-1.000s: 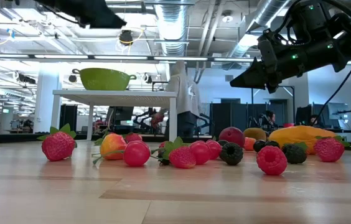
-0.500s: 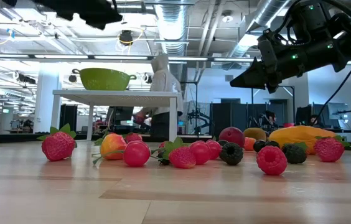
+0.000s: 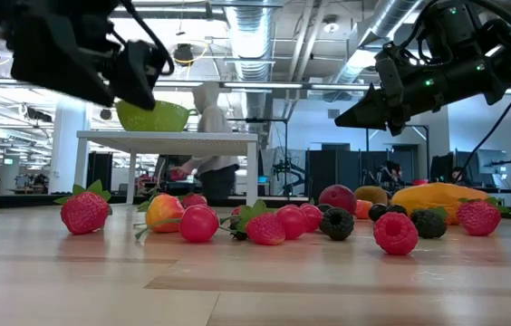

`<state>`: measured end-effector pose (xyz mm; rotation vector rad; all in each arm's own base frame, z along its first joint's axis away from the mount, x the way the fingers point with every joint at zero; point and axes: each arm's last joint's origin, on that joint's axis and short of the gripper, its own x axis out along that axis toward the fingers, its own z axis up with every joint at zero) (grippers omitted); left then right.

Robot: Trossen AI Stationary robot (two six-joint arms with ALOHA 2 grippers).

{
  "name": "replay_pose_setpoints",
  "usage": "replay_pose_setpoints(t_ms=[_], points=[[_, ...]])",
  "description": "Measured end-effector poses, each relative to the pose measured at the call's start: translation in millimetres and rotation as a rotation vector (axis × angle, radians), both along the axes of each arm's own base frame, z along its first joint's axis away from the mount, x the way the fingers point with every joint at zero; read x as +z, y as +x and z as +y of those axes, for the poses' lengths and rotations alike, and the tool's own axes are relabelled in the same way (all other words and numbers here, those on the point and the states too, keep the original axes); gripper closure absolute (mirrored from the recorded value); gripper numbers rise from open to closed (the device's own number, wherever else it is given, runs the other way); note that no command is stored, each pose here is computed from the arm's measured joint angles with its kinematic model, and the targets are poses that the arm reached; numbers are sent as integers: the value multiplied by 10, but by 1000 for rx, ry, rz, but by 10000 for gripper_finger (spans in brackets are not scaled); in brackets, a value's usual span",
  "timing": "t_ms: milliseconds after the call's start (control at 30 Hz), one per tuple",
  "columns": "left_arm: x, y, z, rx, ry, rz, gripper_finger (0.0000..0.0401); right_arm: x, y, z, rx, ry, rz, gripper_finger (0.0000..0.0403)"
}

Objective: Pick & Place Fruit
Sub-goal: Put the strawberry into the green strainer bowl

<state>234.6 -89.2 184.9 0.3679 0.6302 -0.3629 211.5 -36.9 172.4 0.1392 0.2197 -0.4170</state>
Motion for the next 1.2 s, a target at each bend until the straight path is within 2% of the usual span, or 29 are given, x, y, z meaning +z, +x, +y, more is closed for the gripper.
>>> replay_pose_setpoints(t_ms=[167,300,400,667,933,1200], points=[[-89,27,-10,1,13,36,215,0,0,0,0,0,0,397],[-115,29,-23,41,-33,62,215,0,0,-1,0,0,0,397],[-132,6,-53,23,-54,75,215,0,0,-1,0,0,0,397],[-303,-123,-54,8,-28,130,215,0,0,0,0,0,0,397],[-334,-130,-60,-16,6,122,213,0,0,0,0,0,0,397],[-495,-79,-59,32,97,148,159,0,0,0,0,0,0,397]])
